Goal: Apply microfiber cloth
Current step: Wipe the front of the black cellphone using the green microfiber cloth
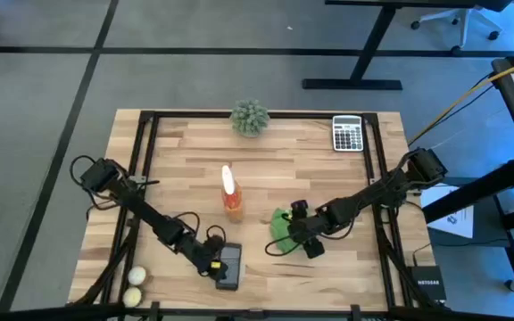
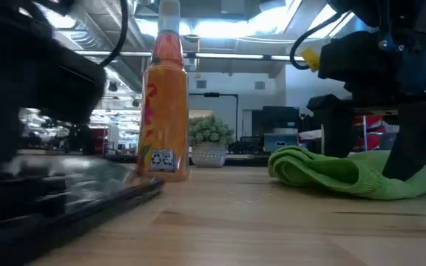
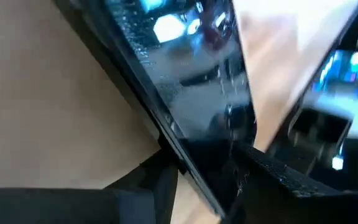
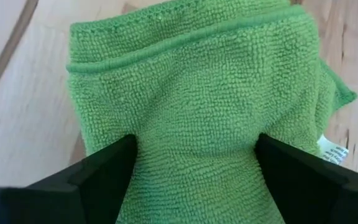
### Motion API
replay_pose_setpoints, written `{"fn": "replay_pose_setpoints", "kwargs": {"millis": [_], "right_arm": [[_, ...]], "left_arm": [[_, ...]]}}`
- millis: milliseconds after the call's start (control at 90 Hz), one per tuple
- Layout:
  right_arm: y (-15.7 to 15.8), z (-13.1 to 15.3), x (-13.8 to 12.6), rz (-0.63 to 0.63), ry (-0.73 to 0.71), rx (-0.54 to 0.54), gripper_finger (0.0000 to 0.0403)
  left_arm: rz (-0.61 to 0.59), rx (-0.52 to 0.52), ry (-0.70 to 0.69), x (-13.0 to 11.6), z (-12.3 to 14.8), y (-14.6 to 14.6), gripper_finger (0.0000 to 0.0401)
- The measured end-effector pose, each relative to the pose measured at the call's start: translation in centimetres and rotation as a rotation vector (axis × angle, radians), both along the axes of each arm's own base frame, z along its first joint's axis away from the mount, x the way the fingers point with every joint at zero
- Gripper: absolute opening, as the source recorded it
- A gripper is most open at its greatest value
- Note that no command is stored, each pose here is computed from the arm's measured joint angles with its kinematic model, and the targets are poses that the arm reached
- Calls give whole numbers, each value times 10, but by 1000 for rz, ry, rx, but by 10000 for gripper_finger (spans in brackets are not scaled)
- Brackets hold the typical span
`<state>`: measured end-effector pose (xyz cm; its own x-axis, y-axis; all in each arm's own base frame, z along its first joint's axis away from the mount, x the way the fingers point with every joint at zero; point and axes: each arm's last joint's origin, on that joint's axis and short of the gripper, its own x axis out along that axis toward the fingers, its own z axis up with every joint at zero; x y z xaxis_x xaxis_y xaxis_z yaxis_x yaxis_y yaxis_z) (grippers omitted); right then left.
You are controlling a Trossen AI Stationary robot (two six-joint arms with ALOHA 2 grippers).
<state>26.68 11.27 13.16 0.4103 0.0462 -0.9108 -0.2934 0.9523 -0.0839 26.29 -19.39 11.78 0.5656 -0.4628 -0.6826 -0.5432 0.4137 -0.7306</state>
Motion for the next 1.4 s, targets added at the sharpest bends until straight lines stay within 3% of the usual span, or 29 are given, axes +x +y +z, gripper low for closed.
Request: {"fn": "replay_pose_setpoints", "kwargs": {"millis": [100,278,444,589,922,1067,1400], "right_arm": [[0,0,0,0,-1,0,314],[0,0,0,-4,-4,3,314],[0,0,-1,-5,8,-2,314],[0,0,0,-3,5,0,314],[2,0,-1,-10,6,16,314],[2,-1,-1,-10,6,16,314],[2,-1,0,-2,-7,9,314]], "left_arm": [[-26,25,-24,1,0,1,131],[35,96,-137,12,4,10,131],[-74,79,-121,10,4,9,131],[-95,64,-77,4,2,4,131],[39,157,-128,4,-4,0,131],[48,112,-169,14,-8,-3,131],[28,200,-246,51,-6,5,131]]}}
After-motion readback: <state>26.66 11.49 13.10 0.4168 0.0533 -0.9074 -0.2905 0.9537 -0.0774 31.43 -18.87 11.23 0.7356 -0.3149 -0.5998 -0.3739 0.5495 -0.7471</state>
